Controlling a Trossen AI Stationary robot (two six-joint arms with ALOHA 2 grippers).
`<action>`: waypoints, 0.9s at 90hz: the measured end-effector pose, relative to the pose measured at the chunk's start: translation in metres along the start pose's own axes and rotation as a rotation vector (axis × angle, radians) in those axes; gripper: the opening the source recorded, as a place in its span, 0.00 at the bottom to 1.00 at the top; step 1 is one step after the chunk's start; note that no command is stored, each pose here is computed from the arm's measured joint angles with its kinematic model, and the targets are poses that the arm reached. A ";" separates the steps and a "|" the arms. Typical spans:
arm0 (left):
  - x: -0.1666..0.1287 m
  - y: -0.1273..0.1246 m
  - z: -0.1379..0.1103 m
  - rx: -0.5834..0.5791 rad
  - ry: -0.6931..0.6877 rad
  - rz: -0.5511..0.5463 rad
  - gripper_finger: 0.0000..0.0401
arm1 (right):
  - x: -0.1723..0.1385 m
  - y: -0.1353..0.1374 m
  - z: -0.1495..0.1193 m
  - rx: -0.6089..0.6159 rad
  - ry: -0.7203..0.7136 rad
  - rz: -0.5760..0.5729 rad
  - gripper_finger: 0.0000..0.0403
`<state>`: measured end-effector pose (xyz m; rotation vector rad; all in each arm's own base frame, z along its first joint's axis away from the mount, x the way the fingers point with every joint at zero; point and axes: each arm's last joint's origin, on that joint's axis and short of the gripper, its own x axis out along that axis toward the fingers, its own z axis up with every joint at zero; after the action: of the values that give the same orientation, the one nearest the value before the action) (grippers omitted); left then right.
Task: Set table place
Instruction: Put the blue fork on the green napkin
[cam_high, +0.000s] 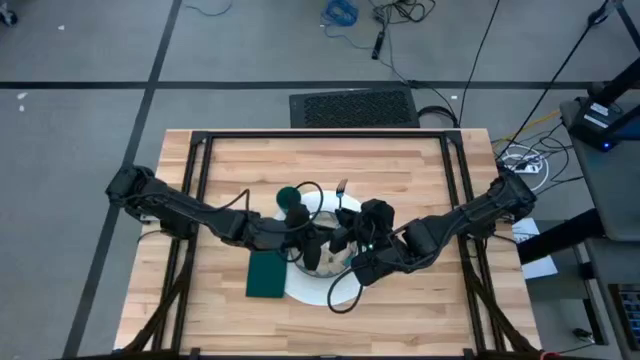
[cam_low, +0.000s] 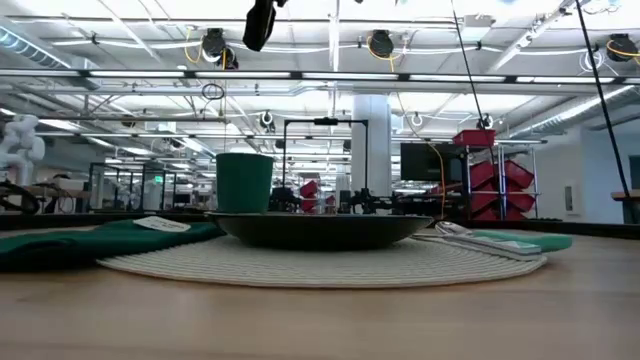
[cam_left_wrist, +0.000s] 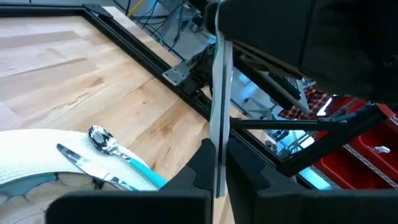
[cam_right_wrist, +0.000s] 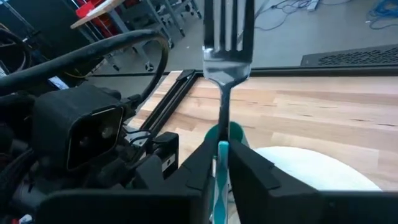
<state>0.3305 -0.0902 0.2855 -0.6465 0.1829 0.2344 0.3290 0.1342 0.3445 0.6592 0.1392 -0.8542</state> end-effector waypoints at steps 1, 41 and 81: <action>0.000 0.000 0.000 0.001 -0.001 0.002 0.01 | 0.000 0.000 0.000 0.000 0.000 0.000 0.15; -0.007 -0.016 -0.001 0.038 -0.056 -0.090 0.00 | -0.028 0.001 -0.008 -0.081 0.045 0.066 0.30; -0.092 -0.030 -0.004 -0.021 0.046 -0.133 0.00 | -0.087 -0.018 0.009 -0.160 0.065 0.155 0.31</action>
<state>0.2498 -0.1306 0.3220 -0.6821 0.1810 0.0935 0.2569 0.1774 0.3751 0.5405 0.2101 -0.6658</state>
